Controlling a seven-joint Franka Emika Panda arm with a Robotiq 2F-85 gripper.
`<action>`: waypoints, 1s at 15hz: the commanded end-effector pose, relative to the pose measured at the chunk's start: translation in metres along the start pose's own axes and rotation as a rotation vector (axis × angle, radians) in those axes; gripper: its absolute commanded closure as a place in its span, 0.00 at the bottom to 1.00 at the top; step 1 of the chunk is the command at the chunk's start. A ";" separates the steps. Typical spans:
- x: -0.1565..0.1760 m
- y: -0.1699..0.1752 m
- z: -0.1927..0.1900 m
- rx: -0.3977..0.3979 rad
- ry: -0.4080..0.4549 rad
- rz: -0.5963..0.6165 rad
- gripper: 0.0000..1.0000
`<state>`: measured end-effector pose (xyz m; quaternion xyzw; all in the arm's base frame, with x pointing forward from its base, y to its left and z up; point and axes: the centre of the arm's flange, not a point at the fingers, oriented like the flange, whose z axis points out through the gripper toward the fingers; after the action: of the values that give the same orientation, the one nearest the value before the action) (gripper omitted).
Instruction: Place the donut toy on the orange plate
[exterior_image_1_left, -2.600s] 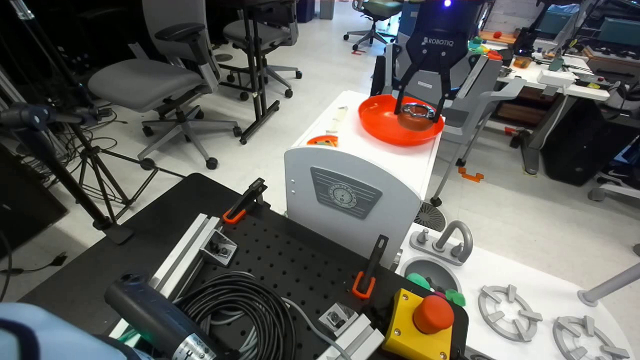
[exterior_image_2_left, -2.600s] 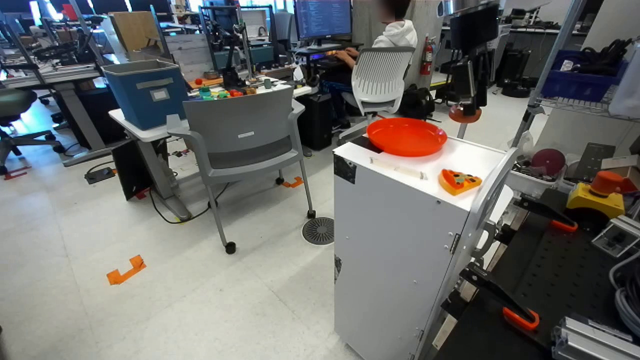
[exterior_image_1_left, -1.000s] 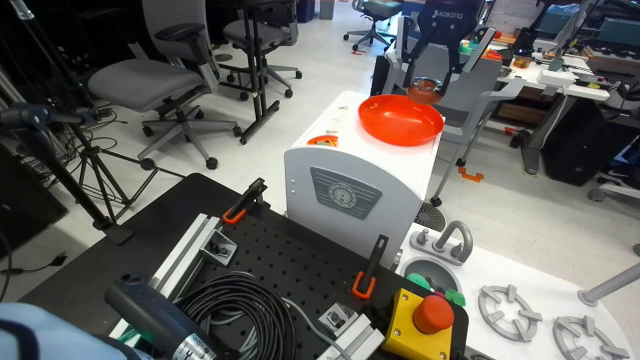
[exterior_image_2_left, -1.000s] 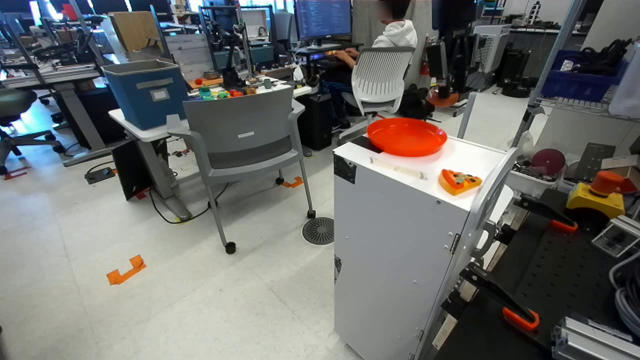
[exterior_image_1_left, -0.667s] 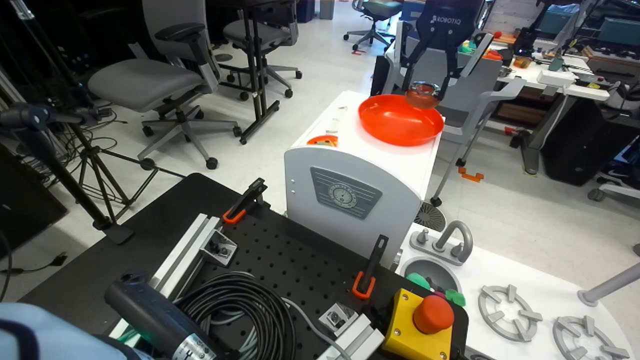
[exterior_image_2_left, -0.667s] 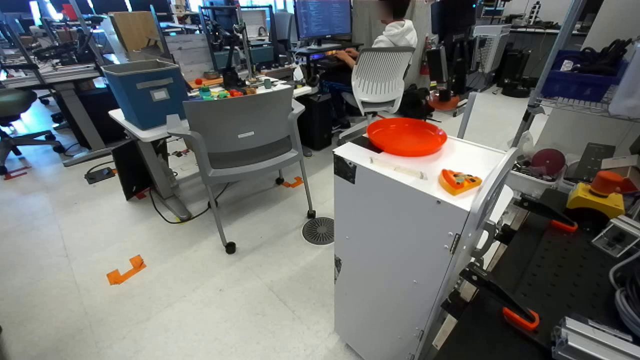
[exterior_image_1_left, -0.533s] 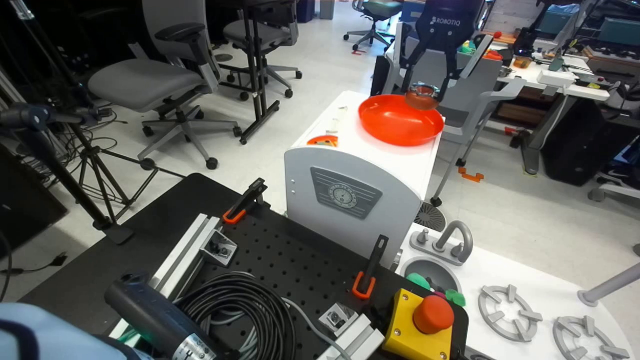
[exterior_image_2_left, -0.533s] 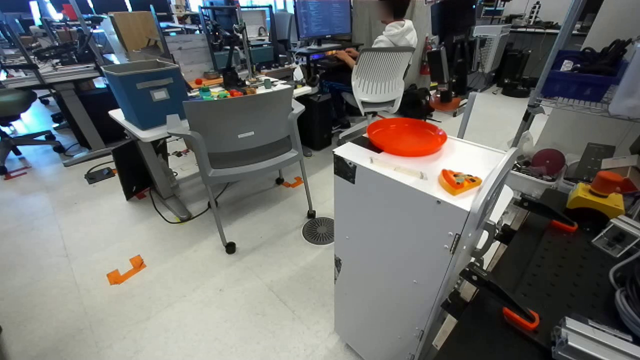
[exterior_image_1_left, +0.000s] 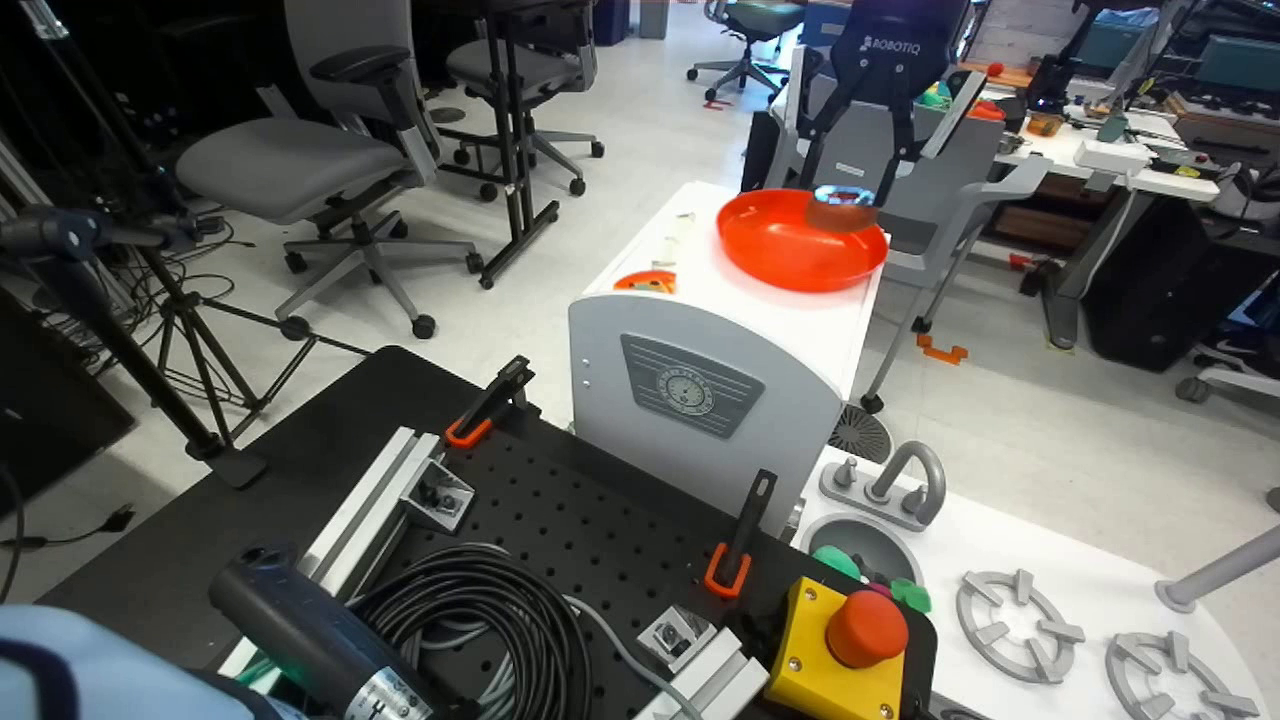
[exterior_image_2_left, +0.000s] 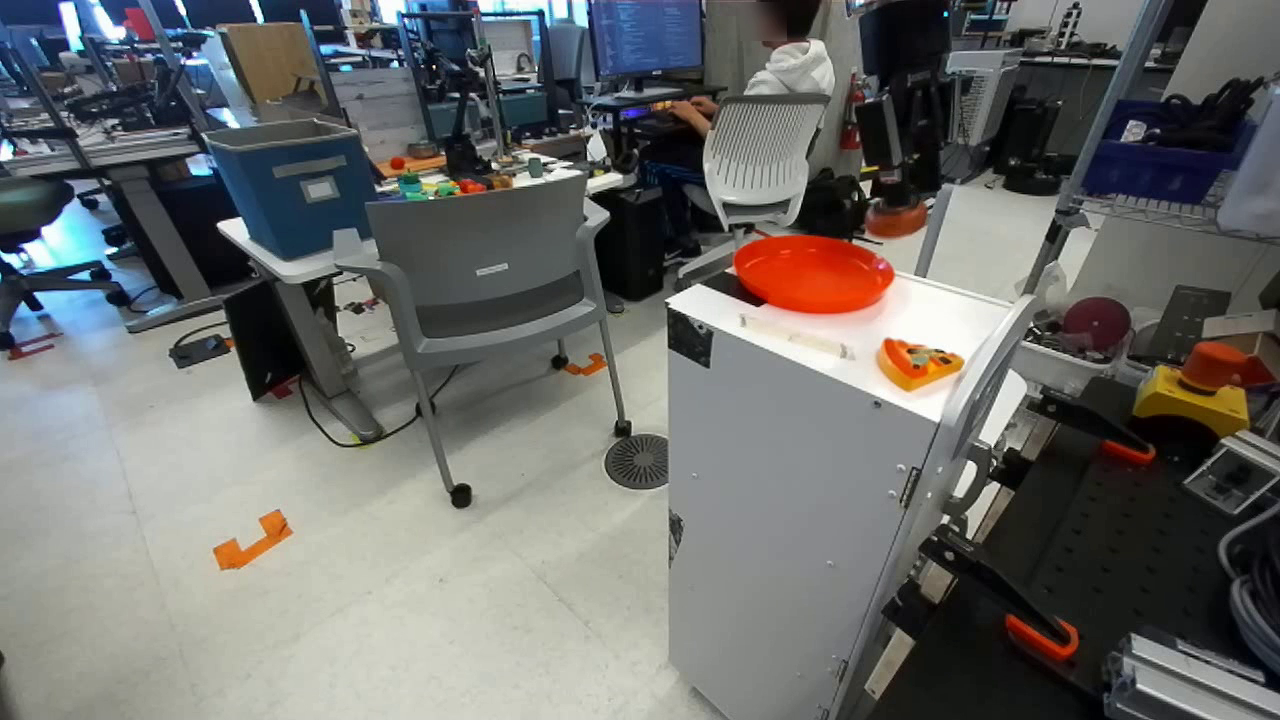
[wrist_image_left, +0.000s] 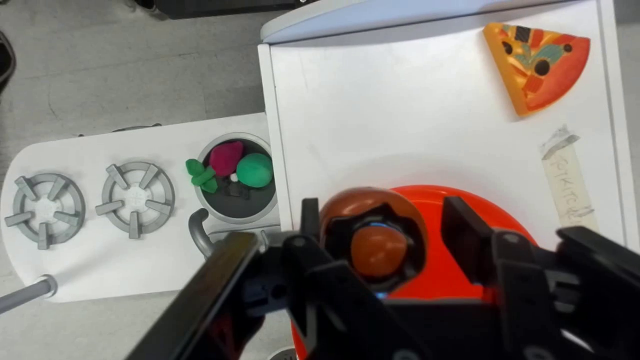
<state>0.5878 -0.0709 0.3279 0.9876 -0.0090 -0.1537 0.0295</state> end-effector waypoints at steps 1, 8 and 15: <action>0.007 0.001 -0.006 -0.010 -0.028 0.004 0.09; 0.008 0.001 -0.007 -0.007 -0.028 0.004 0.00; -0.025 -0.014 -0.006 -0.060 -0.030 -0.010 0.00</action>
<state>0.5872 -0.0691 0.3302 0.9853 -0.0047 -0.1666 0.0360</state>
